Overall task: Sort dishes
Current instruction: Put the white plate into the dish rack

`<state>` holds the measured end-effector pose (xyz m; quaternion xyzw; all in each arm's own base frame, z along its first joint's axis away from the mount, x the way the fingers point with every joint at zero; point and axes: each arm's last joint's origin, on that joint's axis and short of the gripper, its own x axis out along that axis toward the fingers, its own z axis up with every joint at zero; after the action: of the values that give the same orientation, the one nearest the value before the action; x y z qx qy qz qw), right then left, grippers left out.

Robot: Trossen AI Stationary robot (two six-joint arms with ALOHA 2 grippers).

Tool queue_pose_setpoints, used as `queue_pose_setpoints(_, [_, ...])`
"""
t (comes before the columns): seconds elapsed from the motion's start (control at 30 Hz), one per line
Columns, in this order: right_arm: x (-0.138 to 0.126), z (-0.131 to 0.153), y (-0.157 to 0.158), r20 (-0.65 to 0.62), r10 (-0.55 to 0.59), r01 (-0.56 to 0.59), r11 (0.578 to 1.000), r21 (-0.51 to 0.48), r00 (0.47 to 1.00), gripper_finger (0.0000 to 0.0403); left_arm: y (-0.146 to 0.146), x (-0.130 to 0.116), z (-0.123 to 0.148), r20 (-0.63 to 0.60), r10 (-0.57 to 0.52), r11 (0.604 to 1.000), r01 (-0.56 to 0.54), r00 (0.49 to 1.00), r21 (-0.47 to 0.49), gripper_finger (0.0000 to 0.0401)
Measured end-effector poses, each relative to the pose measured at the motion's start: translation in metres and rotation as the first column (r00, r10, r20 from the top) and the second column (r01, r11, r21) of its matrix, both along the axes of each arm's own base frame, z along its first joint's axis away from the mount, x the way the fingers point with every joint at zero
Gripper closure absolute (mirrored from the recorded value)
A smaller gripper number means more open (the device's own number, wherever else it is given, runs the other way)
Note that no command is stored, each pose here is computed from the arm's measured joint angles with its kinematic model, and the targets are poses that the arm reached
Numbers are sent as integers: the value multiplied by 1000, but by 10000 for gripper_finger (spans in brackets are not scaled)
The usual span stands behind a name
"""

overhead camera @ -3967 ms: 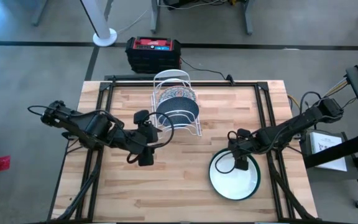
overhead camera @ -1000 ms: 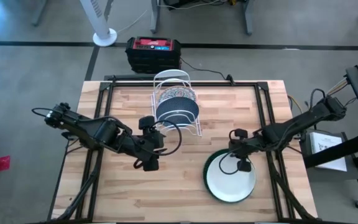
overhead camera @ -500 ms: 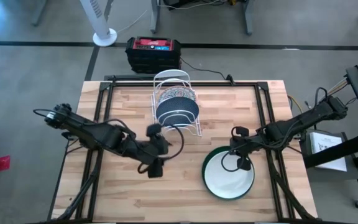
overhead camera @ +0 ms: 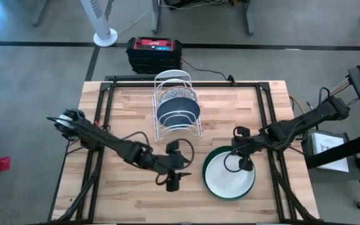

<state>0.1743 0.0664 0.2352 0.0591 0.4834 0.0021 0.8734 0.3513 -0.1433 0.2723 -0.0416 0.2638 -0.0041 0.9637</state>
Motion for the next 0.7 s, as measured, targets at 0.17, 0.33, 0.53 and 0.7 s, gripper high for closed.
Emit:
queue_pose_setpoints(0.17, [3,10,0,39,-2,3,1000,-22,999,403,-4,23,-28,-46,45,999,-46,998,-23,196])
queue_pose_setpoints(0.33, [4,12,1,51,10,-9,999,-33,999,403,1,37,-35,-16,125,991,-126,992,-50,196])
queue_pose_setpoints(0.53, [4,15,3,68,45,-40,996,-73,997,403,14,42,-41,39,168,978,-162,985,-133,189])
queue_pose_setpoints(0.7, [5,21,5,93,70,-59,992,-112,993,403,19,50,-54,97,168,970,-146,981,-196,178])
